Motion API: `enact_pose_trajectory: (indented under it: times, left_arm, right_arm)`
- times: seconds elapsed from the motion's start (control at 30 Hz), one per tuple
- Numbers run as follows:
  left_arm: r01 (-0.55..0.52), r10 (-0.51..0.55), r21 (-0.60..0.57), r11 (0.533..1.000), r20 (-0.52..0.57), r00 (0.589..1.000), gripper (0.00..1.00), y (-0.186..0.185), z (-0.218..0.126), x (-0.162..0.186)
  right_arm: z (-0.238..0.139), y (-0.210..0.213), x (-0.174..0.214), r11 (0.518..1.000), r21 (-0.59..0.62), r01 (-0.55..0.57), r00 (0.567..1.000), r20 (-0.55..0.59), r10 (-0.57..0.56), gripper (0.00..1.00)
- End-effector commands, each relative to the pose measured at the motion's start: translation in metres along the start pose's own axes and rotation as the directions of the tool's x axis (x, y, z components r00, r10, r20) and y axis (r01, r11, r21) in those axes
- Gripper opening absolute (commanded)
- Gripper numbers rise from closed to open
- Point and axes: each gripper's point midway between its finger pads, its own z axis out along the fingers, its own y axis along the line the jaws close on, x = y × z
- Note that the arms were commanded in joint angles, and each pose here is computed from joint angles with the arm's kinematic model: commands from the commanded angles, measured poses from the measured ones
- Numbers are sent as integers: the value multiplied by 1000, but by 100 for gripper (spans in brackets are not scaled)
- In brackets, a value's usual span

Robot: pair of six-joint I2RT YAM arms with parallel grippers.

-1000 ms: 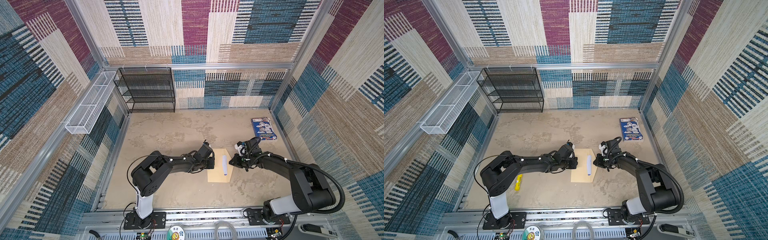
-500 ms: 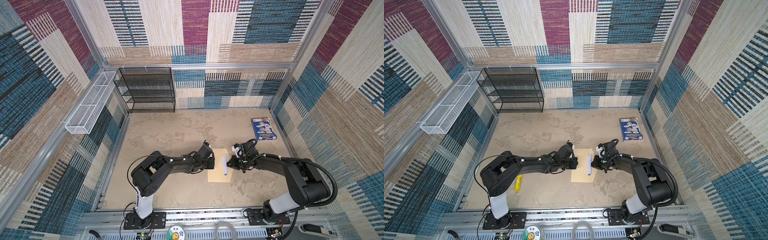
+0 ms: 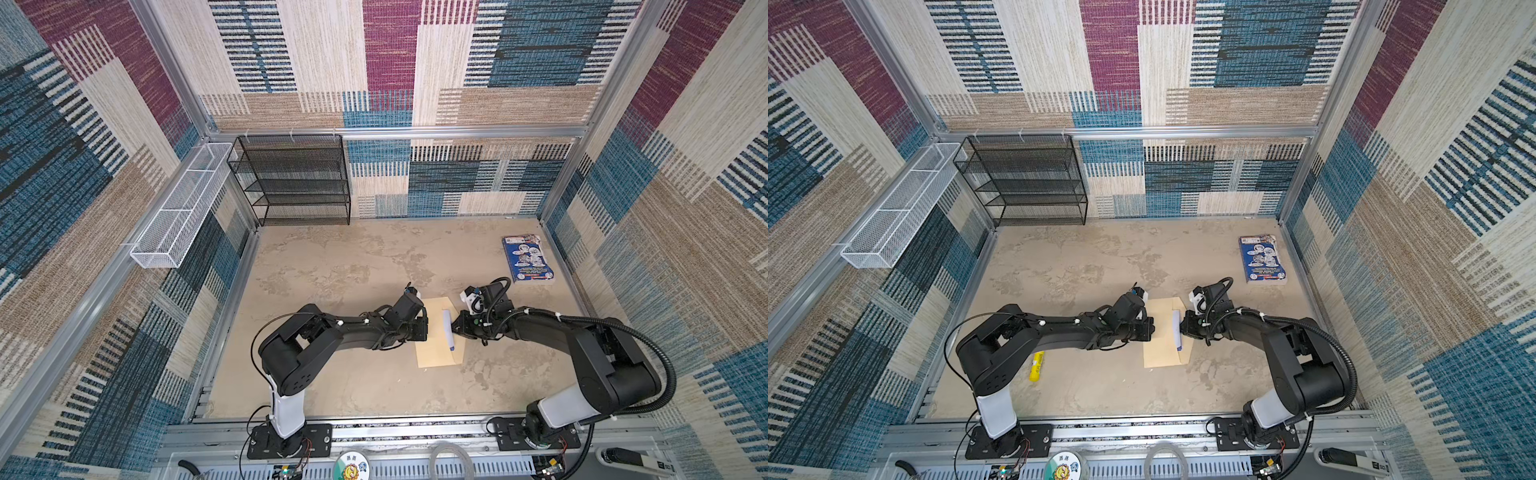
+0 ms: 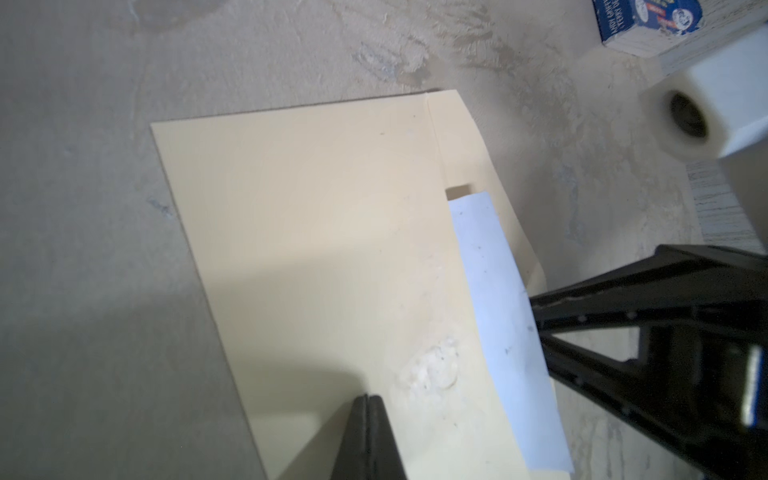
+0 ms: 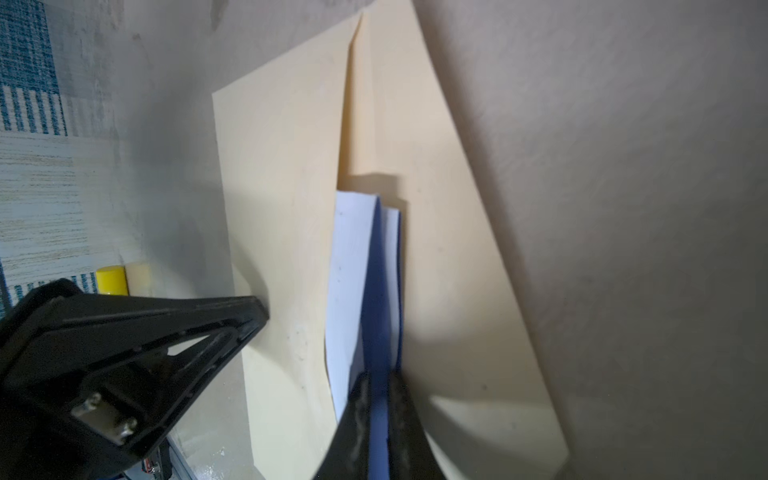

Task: Place the letter into the envelope and seal it
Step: 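Open the right gripper and draw it back from the letter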

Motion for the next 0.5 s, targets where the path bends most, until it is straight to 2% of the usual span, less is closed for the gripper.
enact_pose_trajectory:
  times: [0.0, 0.1, 0.2, 0.3, 0.4, 0.47]
  left_arm:
    - [-9, 6, -59, 998, -61, 998, 0, 16, -2, 16]
    - [-10, 7, -52, 999, -62, 998, 0, 14, 0, 16]
    - [-12, 11, -24, 1000, -54, 998, 0, 8, 0, 13]
    - [-19, 19, -4, 1000, -34, 999, 0, 2, -3, 6]
    - [-25, 25, 9, 1000, -8, 1000, 0, -4, -11, -1]
    - [-25, 25, 10, 1000, 6, 1000, 5, -6, -15, -5]
  right_arm:
    - [-12, -12, -4, 998, 69, 0, 1000, 27, -2, 21]
    - [-22, -8, -9, 999, 49, 14, 998, 64, -17, 31]
    - [-25, 12, -10, 996, -57, 65, 995, 84, -60, 36]
    - [-24, 26, -9, 985, -139, 101, 992, 91, -89, 38]
    - [-21, 26, -9, 982, -153, 107, 992, 83, -95, 37]
    - [-18, 24, -9, 983, -148, 106, 992, 79, -95, 36]
